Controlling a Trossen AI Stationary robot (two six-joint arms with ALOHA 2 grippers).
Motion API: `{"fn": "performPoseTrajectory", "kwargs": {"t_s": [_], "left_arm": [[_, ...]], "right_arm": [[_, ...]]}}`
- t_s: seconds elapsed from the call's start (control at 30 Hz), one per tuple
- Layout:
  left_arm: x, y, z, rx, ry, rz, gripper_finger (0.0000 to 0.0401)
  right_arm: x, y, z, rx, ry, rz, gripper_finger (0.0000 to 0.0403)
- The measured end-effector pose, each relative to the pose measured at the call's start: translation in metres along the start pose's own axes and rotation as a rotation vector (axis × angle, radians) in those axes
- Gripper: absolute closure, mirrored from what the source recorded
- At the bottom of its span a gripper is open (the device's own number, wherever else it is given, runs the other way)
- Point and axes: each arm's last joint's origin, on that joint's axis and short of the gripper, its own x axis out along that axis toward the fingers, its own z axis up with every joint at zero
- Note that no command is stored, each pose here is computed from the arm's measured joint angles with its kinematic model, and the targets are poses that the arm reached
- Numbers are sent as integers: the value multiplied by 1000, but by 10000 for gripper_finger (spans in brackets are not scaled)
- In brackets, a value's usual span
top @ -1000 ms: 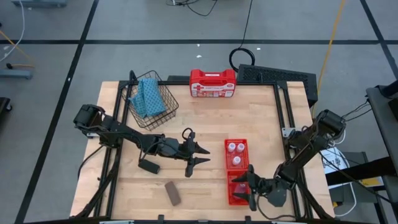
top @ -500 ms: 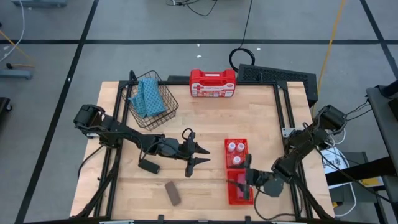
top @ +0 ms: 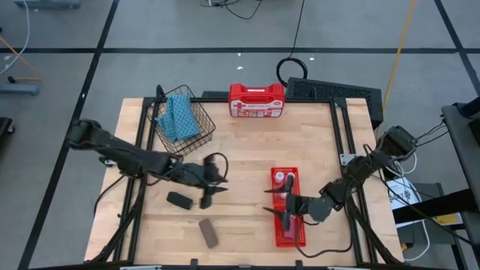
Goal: Pick & Place Medicine items
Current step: Put the black bandage into the bottom red basket
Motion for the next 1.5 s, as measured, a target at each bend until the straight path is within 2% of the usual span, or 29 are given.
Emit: {"fn": "performPoseTrajectory", "kwargs": {"t_s": [0.2, 0.27, 0.33, 0.43, 0.57, 0.67, 0.8, 1.0, 1.23, 1.4, 1.5], "left_arm": [[-45, -6, -49, -226, 506, 157, 265], [-55, -14, -67, -227, 639, 202, 265], [-62, -22, -84, -206, 715, 221, 264], [-65, -27, -105, -242, 760, 257, 250], [-66, -23, -128, -287, 803, 320, 205], [-65, -21, -142, -257, 817, 307, 163], [-63, -23, -155, -199, 841, 201, 122], [-52, -23, -172, -181, 733, 89, 104], [-47, -22, -174, -175, 626, 107, 137], [-40, -29, -167, -158, 536, 12, 199], [-32, -32, -151, -170, 368, -33, 241]], "right_arm": [[9, -10, 2, -34, -4, -15, 156], [11, -11, 1, -22, 7, 12, 156], [13, -13, 0, -4, 17, 46, 156], [16, -15, 0, 15, 26, 80, 156], [19, -19, -2, 38, 48, 99, 156], [20, -21, -4, 45, 66, 94, 156], [21, -22, -5, 58, 79, 88, 156], [21, -22, -5, 55, 83, 88, 156], [21, -22, -6, 48, 92, 87, 156], [21, -22, -7, 56, 99, 84, 156], [21, -23, -7, 63, 99, 80, 156]]}}
